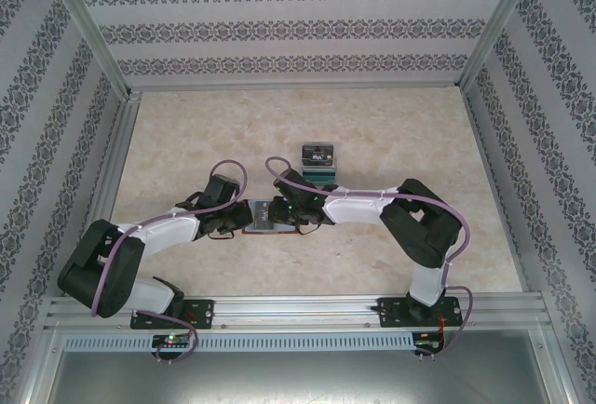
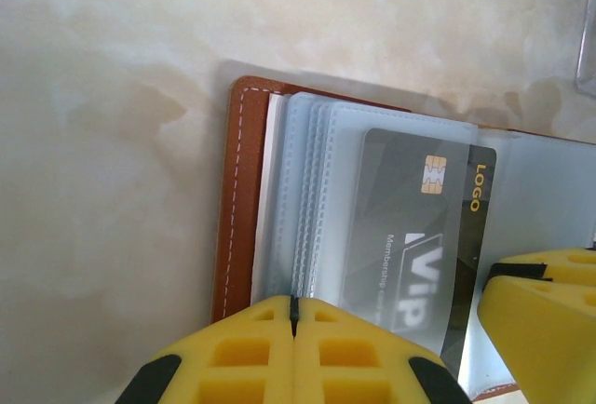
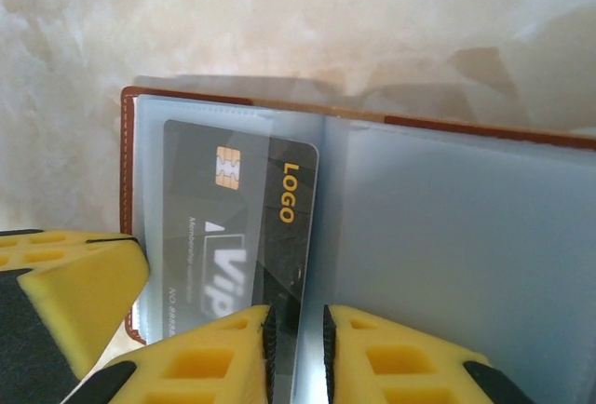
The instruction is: Take the credit cards out of the card holder
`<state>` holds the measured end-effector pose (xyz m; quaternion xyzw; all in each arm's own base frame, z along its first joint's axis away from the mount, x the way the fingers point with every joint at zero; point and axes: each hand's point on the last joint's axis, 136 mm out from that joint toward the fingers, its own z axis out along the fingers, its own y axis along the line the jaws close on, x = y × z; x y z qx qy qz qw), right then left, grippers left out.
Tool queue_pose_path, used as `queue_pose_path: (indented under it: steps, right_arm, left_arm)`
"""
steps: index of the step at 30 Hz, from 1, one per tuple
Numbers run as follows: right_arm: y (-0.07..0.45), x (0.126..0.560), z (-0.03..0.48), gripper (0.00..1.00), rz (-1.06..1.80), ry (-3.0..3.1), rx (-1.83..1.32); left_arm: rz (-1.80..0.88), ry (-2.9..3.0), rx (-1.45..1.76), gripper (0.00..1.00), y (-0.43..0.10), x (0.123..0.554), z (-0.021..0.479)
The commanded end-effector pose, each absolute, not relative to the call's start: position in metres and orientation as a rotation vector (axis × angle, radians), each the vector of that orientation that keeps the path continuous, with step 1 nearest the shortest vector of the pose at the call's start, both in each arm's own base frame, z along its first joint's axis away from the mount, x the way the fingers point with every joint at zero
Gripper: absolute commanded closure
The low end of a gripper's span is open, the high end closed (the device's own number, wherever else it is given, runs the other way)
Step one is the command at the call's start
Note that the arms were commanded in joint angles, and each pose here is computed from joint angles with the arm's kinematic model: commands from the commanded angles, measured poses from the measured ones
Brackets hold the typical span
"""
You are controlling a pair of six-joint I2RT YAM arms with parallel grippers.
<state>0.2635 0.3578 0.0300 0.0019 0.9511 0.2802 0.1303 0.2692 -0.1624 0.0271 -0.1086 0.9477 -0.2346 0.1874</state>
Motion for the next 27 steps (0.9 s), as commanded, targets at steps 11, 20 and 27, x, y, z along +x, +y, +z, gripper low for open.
queue_pose_path:
  steps: [11, 20, 27]
  right_arm:
    - [0.367, 0.265, 0.022, 0.79, 0.894, 2.773, 0.010]
    - [0.361, 0.265, 0.021, 0.86, 0.877, 2.769, 0.030]
    - [0.344, 0.268, 0.019, 0.98, 0.903, 2.755, 0.089]
  left_arm:
    - [-0.635, 2.711, -0.309, 1.00, -0.158, 0.264, 0.018]
    - [-0.633, 2.713, -0.307, 1.00, -0.158, 0.263, 0.017]
    - [-0.600, 2.725, -0.311, 1.00, -0.154, 0.262, 0.014]
